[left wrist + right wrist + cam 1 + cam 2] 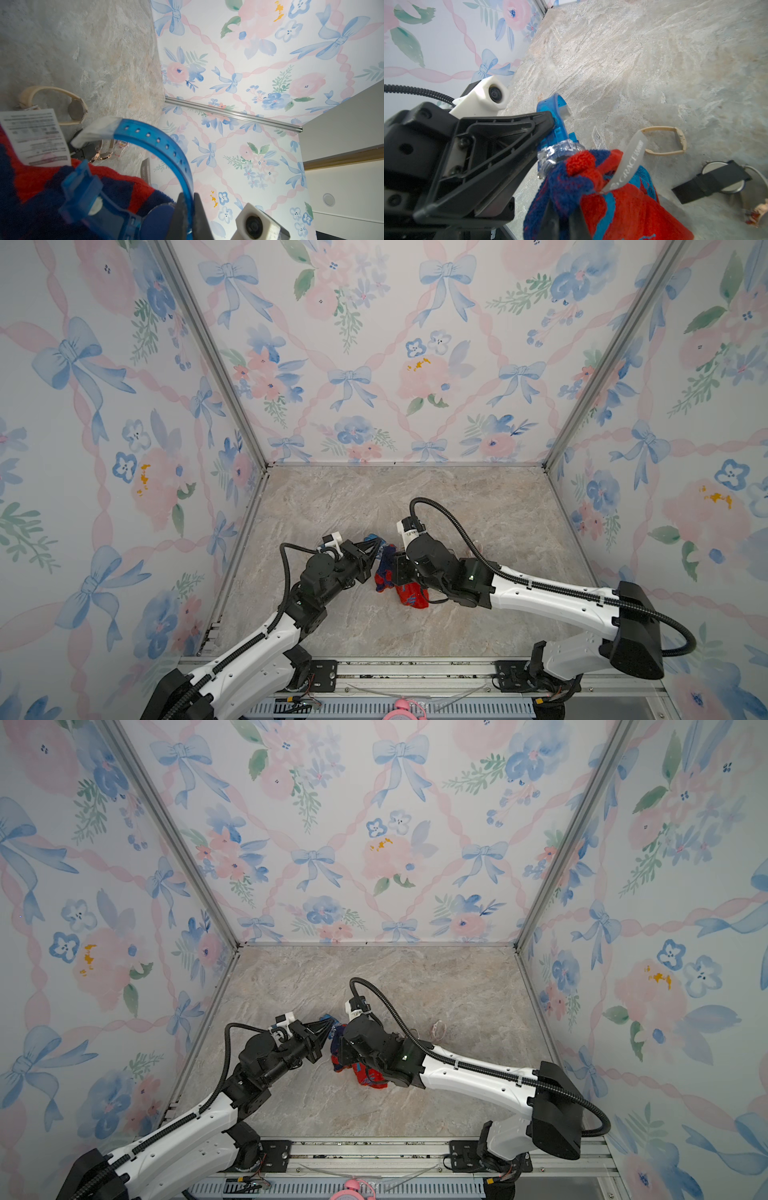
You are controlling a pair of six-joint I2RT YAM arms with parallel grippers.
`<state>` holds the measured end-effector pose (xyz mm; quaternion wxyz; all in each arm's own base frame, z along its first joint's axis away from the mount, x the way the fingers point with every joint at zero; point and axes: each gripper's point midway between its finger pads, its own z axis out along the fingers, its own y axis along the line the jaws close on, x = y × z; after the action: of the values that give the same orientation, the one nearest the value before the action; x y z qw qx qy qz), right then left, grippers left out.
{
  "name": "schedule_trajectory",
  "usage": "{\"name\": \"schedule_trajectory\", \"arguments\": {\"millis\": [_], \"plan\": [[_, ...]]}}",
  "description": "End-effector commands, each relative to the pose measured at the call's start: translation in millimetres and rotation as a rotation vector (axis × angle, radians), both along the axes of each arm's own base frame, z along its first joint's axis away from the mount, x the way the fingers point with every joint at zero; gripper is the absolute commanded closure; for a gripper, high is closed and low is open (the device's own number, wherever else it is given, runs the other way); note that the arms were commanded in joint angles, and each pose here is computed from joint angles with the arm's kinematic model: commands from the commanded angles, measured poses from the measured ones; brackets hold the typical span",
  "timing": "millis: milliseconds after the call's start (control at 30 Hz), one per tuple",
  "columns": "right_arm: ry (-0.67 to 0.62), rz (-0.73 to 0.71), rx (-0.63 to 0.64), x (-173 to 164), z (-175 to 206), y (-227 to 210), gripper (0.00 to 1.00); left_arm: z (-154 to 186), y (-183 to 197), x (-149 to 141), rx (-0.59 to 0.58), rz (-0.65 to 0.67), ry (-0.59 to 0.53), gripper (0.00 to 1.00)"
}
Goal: Wipe the watch dial
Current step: Wipe the dirt from the watch dial.
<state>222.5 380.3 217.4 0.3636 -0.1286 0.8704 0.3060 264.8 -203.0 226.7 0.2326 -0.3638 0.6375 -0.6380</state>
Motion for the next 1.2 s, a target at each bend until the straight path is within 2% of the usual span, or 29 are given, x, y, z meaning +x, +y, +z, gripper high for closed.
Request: {"name": "schedule_trajectory", "arguments": {"millis": [0,300,833,1033,1167], "plan": [[-0.050,0.032,0.076,0,31,18,1.00,2,-13,-13,-0.018,-0.081,-0.014,1.00],[0.036,-0.020,0.052,10,-11,3,1.00,16,-13,-12,-0.042,-0.074,-0.041,1.00],[0.052,-0.030,0.041,13,-23,-1,1.00,21,-10,-11,-0.052,-0.059,-0.050,1.00],[0.048,-0.017,0.059,12,-16,1,1.00,20,-10,-11,-0.045,-0.058,-0.048,1.00],[0.016,0.020,0.102,6,10,11,1.00,16,-13,-10,-0.033,-0.070,-0.041,1.00]]}}
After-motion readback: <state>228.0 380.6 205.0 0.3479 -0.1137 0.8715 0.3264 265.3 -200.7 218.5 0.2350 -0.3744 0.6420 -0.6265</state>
